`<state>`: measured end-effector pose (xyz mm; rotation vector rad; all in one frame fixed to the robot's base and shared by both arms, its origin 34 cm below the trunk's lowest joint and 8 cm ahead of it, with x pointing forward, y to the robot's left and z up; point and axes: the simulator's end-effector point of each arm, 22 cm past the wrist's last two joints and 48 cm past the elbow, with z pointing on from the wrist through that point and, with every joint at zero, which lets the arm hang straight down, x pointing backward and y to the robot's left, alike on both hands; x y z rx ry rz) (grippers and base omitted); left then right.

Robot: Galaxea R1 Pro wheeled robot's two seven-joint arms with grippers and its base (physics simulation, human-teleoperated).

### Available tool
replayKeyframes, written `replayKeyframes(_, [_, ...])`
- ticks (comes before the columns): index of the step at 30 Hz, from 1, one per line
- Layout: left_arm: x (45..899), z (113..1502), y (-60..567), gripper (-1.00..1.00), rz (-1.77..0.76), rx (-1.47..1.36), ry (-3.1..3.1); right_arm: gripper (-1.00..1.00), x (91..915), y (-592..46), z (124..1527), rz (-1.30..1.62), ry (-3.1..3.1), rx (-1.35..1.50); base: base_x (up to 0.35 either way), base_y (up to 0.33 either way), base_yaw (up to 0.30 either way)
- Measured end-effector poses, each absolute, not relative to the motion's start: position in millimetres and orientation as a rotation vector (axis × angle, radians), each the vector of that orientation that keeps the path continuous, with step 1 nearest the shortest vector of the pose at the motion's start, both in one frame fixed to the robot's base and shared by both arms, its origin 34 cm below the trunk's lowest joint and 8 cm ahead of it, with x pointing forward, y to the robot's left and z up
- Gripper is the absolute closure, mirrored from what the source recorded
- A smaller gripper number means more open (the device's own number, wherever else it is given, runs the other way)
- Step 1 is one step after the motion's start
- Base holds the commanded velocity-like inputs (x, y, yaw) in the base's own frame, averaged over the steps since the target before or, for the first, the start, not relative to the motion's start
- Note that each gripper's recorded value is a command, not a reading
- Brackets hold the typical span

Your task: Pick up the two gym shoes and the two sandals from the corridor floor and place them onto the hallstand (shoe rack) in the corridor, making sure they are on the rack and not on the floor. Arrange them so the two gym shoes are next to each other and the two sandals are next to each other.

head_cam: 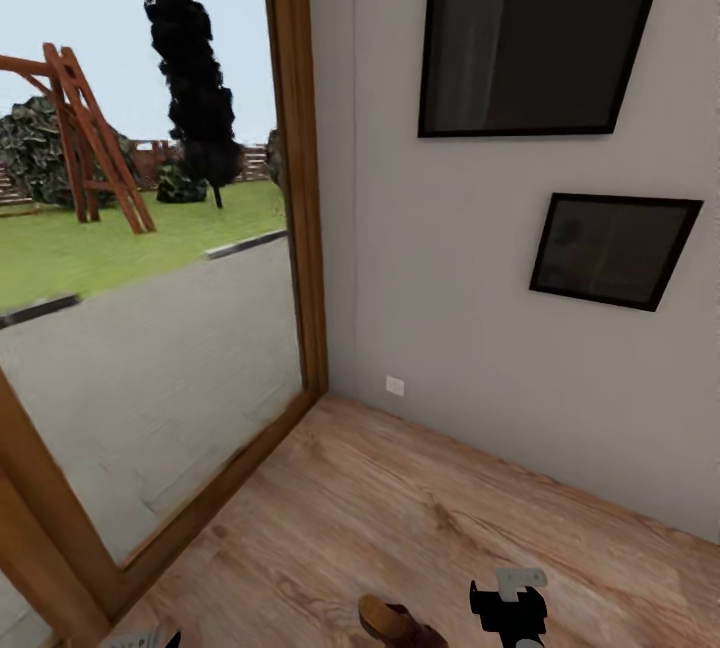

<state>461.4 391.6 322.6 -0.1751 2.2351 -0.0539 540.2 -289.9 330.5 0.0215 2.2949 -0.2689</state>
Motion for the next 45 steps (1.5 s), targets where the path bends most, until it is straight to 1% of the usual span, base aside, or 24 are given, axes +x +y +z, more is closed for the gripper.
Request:
replayKeyframes(8, [462.0, 322.8, 391.6, -1.0, -0.054, -0.175, 2.235, -1.0, 540.3, -289.9, 330.4, -0.269, 2.295, 0.022, 0.129, 0.172, -0.25])
replayKeyframes(21, [461.8, 322.5, 391.4, -1.0, -0.054, -0.175, 2.235, -1.0, 540.3, -289.9, 330.4, -0.269, 2.295, 0.022, 0.007, 0.029, -0.25])
replayKeyframes(29, [461.6, 322.4, 391.5, -1.0, -0.054, -0.176, 2.236, -1.0, 540.2, -289.9, 330.3, -0.269, 2.295, 0.022, 0.0, 0.173, -0.249])
replayKeyframes(34, [461.2, 322.2, 391.6, -1.0, -0.054, -0.176, 2.236, -1.0, 540.3, -289.9, 330.4, -0.269, 2.295, 0.022, 0.0, 0.12, -0.197])
replayKeyframes(45, [461.4, 322.5, 391.9, -1.0, -0.054, -0.177, 2.235, -1.0, 540.3, -289.9, 330.4, -0.269, 2.295, 0.021, 0.0, 0.02, -0.146])
